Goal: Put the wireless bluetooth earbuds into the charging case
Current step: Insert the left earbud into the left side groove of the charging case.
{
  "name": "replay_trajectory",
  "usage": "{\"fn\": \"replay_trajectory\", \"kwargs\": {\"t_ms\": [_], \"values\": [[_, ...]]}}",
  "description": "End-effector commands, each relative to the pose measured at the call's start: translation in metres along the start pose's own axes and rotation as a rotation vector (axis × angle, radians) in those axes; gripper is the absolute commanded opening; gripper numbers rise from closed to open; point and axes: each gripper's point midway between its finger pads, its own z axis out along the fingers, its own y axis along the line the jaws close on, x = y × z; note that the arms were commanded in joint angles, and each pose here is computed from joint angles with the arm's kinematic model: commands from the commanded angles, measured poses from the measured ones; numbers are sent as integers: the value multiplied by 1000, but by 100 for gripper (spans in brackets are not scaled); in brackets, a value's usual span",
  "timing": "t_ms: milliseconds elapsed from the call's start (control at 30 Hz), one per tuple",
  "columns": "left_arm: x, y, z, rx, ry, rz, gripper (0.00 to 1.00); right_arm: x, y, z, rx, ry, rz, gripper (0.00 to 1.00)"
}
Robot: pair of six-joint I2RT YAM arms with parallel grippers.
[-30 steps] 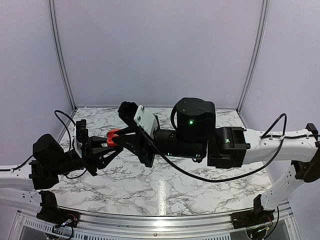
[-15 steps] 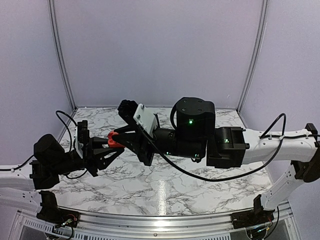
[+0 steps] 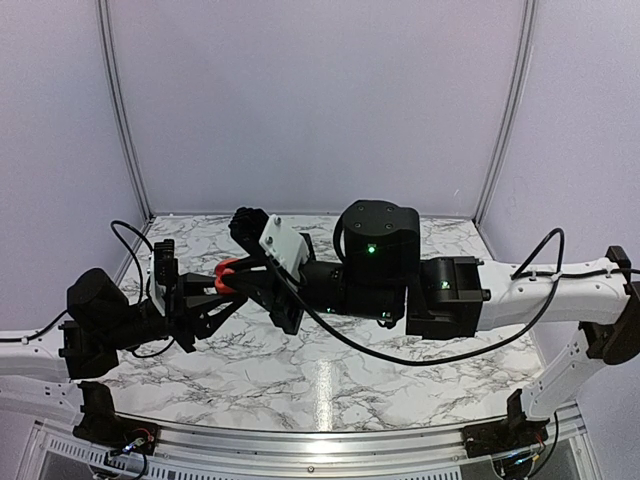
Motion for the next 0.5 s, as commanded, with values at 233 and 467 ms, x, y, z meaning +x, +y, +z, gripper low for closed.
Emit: {"fn": "replay_trajectory", "kwargs": {"t_ms": [233,467], "values": [[-16,6,-4,-37,-66,-7,0,3,-1,1,18,24,-32,9],[-18,8,-4,-50,-69,-11,0,11,3,3,0,53,-28,19]]}}
